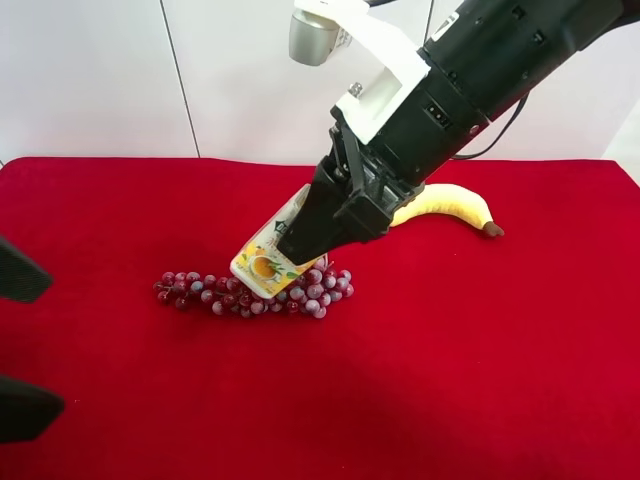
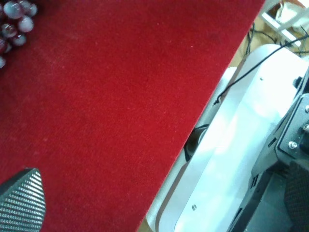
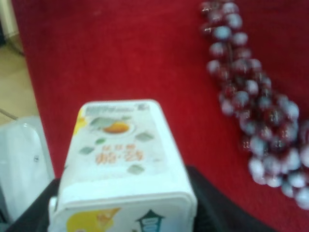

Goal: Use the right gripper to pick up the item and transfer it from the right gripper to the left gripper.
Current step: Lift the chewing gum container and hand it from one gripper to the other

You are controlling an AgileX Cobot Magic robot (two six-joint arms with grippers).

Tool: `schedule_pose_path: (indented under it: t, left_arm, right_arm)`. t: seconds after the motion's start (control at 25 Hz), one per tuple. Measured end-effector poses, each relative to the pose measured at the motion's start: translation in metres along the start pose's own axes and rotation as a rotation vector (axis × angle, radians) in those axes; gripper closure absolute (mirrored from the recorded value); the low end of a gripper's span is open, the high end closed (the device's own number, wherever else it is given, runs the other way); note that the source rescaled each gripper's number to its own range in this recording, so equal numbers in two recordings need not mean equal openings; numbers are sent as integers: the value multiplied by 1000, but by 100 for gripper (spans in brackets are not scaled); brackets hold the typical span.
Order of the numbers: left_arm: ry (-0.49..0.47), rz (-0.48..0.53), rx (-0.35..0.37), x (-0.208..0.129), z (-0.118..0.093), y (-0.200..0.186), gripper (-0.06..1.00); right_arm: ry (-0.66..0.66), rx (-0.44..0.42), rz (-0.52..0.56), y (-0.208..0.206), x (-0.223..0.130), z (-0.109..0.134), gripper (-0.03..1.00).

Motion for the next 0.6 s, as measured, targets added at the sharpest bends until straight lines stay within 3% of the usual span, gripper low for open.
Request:
schedule_pose_path:
  t: [0.28, 0.6]
  left_arm:
    - [38, 50, -36, 12, 1, 16, -6]
    - [54, 23, -81, 20, -1, 23, -6]
  right_arm:
    - [-77, 61, -27, 1, 4, 9, 96]
    - [-202, 120, -21, 12, 11, 33, 96]
Point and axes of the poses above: a point on each arm's last joint axis where the gripper is mounted, y pointing out along that axis toward the gripper, z along the wrist's bending axis when the last joint is at zero, x = y × z, the point moved 3 cm from there along y, pointing out along that axis toward the gripper, and after that the axes turned 1 degree about -y, right-handed, at the moved point
